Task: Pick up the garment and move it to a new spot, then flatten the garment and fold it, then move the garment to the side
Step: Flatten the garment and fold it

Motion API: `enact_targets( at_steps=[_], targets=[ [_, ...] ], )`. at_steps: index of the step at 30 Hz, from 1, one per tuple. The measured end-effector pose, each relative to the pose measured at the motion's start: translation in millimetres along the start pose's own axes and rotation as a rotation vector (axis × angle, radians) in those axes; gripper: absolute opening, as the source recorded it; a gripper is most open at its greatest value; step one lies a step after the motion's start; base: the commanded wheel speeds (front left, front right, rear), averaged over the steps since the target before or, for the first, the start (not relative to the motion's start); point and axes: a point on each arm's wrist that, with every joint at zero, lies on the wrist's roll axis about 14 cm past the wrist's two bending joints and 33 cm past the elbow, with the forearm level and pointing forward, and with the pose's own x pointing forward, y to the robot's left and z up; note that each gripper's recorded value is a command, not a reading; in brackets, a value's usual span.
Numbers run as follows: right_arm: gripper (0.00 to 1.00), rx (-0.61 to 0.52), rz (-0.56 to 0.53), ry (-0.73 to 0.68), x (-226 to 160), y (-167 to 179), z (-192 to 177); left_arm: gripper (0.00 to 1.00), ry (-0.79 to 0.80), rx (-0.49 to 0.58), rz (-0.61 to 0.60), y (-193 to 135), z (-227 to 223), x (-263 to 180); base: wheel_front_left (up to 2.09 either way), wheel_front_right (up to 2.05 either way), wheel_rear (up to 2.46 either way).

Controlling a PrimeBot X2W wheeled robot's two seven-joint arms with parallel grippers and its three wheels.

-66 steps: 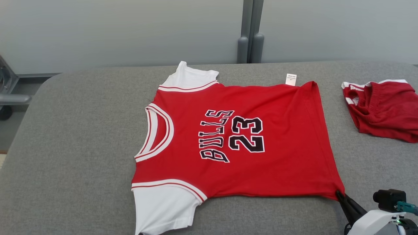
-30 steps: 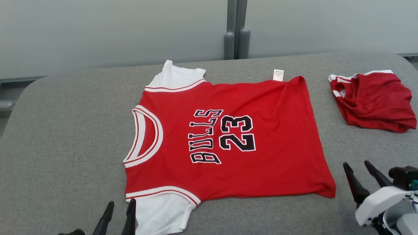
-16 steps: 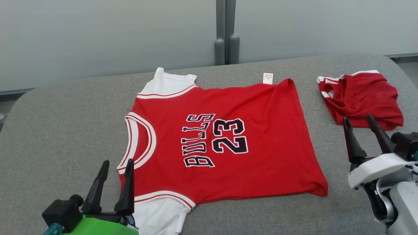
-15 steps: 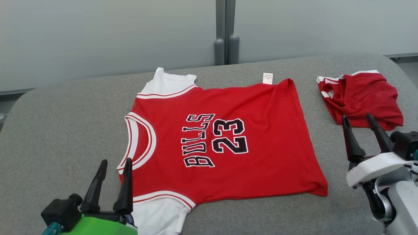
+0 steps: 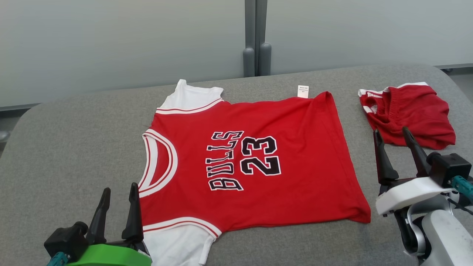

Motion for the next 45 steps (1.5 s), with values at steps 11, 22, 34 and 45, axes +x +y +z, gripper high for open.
enact_targets(
  at_steps=[11,22,34,45],
  targets=[
    [1.00,0.025,-0.004,0.053,-20.2,9.5,-18.5,1.00,0.013,0.015,0.023,6.9,-5.6,-2.0,0.00,0.00,0.00],
    [1.00,0.027,0.002,0.041,-23.3,14.2,-15.4,1.00,0.022,0.017,0.030,8.2,-8.6,-3.8,0.00,0.00,0.00],
    [1.00,0.029,0.013,0.064,-30.7,17.8,-22.9,1.00,0.056,0.016,0.052,14.3,-19.7,-10.9,0.00,0.00,0.00],
    [1.00,0.000,-0.001,0.191,-51.1,4.7,-59.9,1.00,0.271,-0.061,0.135,36.0,-74.4,-58.1,0.00,0.00,0.00]
  ],
)
